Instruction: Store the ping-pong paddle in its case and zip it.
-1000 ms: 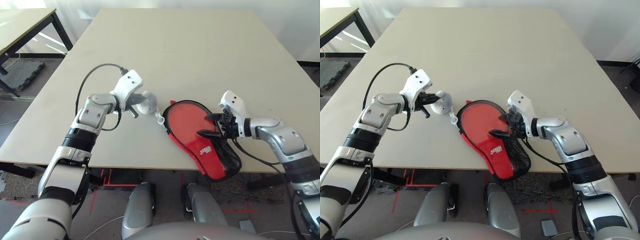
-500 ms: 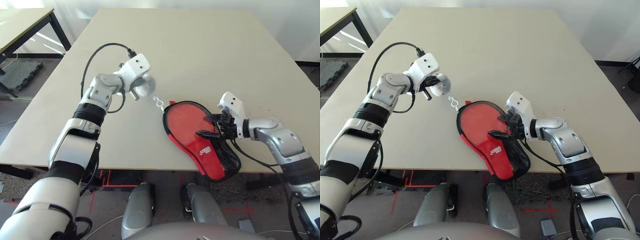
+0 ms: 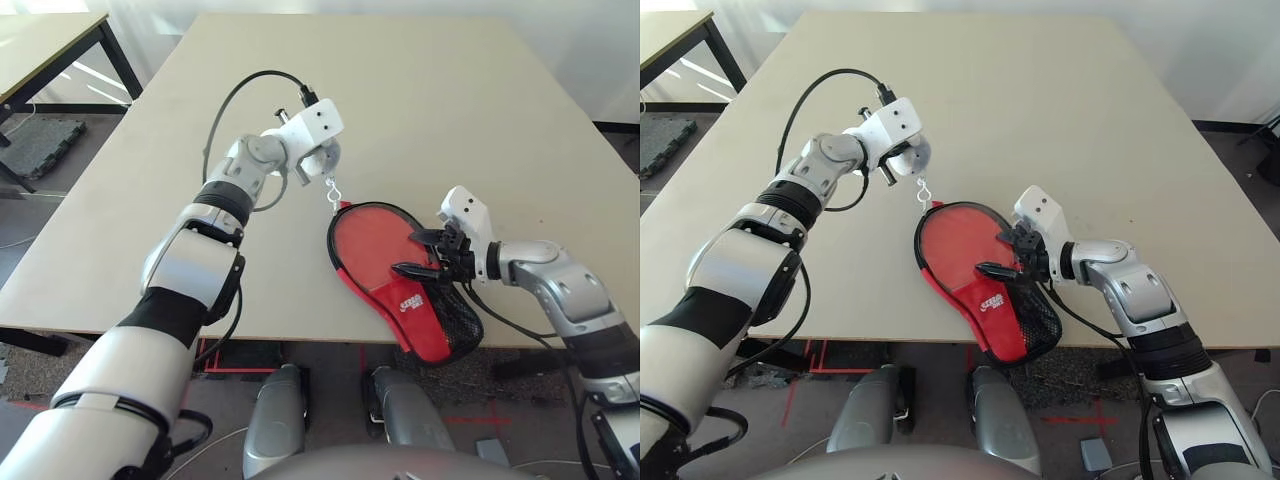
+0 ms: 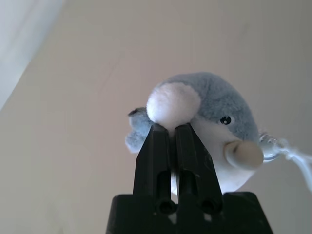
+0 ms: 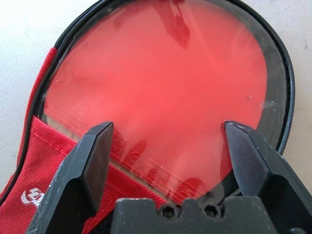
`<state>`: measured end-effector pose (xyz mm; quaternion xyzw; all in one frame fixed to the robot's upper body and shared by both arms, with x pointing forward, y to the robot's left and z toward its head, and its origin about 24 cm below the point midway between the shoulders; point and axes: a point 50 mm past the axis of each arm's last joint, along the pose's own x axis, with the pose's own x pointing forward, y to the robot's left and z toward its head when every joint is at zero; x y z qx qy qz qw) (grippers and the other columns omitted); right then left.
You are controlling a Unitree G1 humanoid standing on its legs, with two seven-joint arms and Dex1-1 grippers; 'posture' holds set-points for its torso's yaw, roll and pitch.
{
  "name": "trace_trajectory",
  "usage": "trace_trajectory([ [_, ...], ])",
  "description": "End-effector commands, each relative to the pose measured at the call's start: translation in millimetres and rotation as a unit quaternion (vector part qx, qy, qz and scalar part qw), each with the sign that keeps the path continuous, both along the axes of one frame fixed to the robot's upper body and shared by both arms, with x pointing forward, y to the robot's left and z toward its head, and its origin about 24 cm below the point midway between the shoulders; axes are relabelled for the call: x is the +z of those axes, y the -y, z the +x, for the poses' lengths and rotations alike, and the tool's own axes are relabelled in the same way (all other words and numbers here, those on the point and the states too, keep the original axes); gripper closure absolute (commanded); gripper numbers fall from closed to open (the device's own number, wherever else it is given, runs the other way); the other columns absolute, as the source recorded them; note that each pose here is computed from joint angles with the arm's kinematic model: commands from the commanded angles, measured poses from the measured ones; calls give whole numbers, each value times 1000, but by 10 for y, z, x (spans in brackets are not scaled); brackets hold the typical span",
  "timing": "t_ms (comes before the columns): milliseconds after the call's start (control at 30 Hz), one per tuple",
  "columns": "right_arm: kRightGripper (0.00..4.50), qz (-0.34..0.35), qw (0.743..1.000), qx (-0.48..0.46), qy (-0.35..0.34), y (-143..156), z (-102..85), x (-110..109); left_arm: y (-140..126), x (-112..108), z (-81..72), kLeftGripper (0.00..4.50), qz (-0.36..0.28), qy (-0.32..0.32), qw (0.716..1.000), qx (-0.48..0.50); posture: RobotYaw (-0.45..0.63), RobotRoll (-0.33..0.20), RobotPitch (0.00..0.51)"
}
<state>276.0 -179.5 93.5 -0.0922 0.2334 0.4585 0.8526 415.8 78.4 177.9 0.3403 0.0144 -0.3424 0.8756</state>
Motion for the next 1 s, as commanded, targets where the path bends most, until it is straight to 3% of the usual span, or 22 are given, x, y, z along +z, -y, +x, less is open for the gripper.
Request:
trace_trajectory([
  [33, 0, -7, 999, -4, -48, -14, -84, -181, 230, 160, -77, 4493, -44, -18, 994, -95, 20, 0, 120],
  [267, 0, -6, 999, 0, -45, -35, -50, -179, 305, 59, -305, 4493, -9, -95, 961, -258, 39, 0, 112],
  [567, 0, -3, 999, 3, -42, -64, -16, -172, 378, -110, -533, 4493, -3, -160, 927, -339, 41, 0, 106],
  [667, 0, -3, 999, 3, -42, -67, -21, -173, 425, -166, -581, 3665, -1, -165, 925, -342, 38, 0, 107],
  [833, 0, -3, 999, 1, -42, -54, -23, -176, 435, -171, -605, 1642, -13, -168, 926, -337, 37, 0, 108],
  [967, 0, -3, 999, 0, -42, -49, -19, -176, 422, -54, -591, 64, -50, -159, 930, -328, 43, 0, 107],
  [1000, 0, -3, 999, 0, -43, -50, -17, -177, 413, -22, -582, 26, -57, -155, 931, -324, 47, 0, 106],
])
